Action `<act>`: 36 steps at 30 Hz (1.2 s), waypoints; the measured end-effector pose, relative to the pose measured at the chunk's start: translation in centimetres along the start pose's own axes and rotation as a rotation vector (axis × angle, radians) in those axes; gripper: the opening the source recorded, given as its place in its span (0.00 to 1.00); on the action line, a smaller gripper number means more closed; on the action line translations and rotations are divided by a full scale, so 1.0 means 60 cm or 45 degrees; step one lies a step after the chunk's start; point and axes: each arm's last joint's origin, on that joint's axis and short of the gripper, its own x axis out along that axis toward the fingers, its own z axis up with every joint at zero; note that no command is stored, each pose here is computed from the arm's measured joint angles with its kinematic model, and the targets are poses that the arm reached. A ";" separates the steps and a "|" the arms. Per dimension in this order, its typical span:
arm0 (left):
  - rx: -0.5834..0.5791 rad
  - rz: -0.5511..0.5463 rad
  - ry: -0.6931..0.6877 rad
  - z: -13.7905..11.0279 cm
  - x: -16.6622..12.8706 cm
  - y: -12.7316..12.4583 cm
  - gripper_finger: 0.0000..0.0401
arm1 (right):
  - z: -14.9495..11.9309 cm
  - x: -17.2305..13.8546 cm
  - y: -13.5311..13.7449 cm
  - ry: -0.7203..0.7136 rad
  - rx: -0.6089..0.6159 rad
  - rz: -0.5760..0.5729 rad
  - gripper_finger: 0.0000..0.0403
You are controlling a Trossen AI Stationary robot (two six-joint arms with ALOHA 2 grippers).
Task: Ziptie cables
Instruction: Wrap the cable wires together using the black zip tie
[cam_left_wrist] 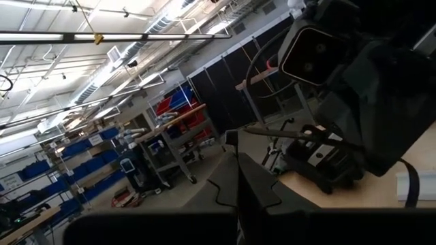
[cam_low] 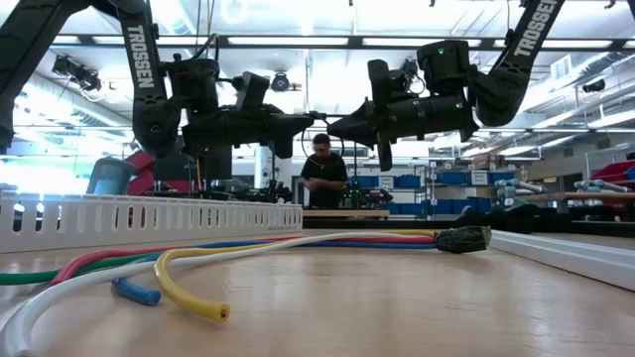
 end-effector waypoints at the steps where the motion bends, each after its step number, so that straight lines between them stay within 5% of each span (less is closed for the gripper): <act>1: 0.000 -0.001 0.000 0.000 0.000 0.000 0.00 | 0.000 0.000 0.000 0.000 0.000 0.000 0.00; 29: 0.004 -0.061 -0.035 0.002 0.000 -0.003 0.00 | 0.001 0.000 -0.001 -0.020 0.072 -0.027 0.00; 36: 0.113 -0.060 -0.037 0.002 0.000 -0.003 0.00 | -0.002 0.000 -0.002 0.017 0.126 -0.013 0.00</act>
